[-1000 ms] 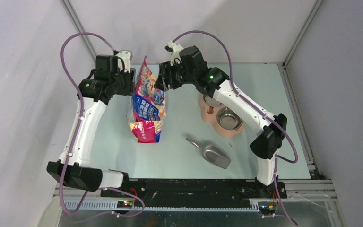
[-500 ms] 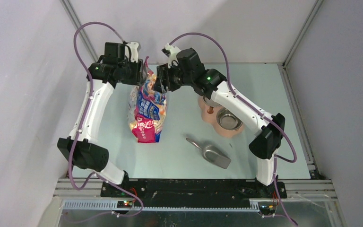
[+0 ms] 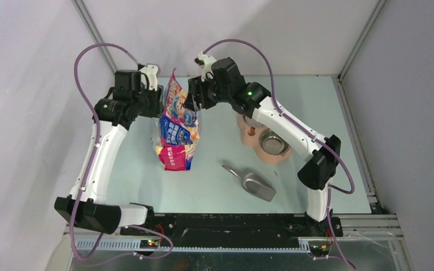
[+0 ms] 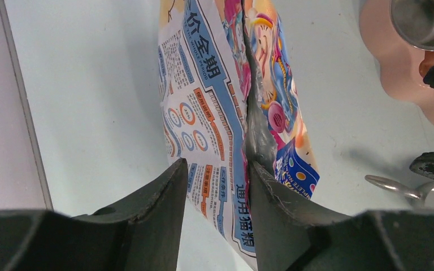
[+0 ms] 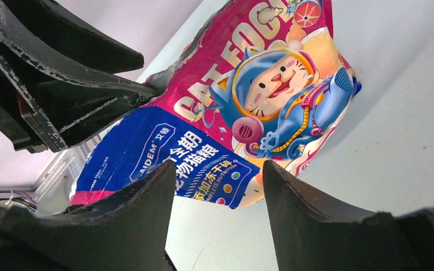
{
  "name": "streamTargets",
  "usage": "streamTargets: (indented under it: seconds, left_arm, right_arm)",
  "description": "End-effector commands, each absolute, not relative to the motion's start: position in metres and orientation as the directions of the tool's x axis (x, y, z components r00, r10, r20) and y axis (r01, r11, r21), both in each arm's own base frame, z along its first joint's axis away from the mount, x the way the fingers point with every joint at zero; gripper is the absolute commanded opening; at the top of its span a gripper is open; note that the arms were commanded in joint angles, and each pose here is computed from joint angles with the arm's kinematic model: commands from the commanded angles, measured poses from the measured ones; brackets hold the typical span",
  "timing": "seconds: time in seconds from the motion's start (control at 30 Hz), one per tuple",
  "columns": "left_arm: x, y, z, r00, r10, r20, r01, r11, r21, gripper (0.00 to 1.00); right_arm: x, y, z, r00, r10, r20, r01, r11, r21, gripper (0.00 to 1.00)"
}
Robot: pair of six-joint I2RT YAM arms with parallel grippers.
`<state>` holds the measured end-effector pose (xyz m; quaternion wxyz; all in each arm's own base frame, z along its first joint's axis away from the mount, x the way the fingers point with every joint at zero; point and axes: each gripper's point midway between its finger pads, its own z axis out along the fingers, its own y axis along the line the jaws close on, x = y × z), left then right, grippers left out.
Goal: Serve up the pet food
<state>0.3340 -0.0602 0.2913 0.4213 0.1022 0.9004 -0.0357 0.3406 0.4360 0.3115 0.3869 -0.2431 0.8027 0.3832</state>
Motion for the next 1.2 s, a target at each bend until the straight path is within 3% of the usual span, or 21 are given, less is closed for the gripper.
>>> streamTargets:
  seconds: [0.0,0.2,0.33,0.67,0.97,1.17]
  left_arm:
    - [0.306,-0.056,0.261,-0.717,0.216,-0.662,0.258,0.965,0.035,0.49]
    - [0.345,-0.071,0.281,-0.653,0.194,-0.732,0.279,0.96,0.006,0.48]
    - [0.366,-0.086,0.294,-0.632,0.193,-0.751,0.325,0.945,-0.03,0.4]
    - [0.343,-0.095,0.272,-0.687,0.174,-0.705,0.346,0.932,-0.107,0.02]
    - [0.333,-0.087,0.279,-0.673,0.175,-0.719,0.329,0.941,-0.079,0.0]
    - [0.332,-0.087,0.279,-0.673,0.17,-0.719,0.325,0.942,-0.082,0.0]
  right_arm:
    - [0.34,0.443,0.327,-0.557,-0.069,-0.828,-0.705,0.566,0.427,0.61]
    - [0.338,0.445,0.325,-0.551,-0.076,-0.831,-0.71,0.566,0.419,0.61]
    - [0.341,0.45,0.322,-0.56,-0.071,-0.825,-0.703,0.567,0.429,0.59]
    - [0.364,0.476,0.309,-0.718,0.086,-0.69,-0.527,0.581,0.621,0.53]
    - [0.359,0.493,0.301,-0.808,0.132,-0.575,-0.439,0.515,0.736,0.48]
    - [0.342,0.505,0.307,-0.885,0.099,-0.455,-0.394,0.364,0.844,0.45]
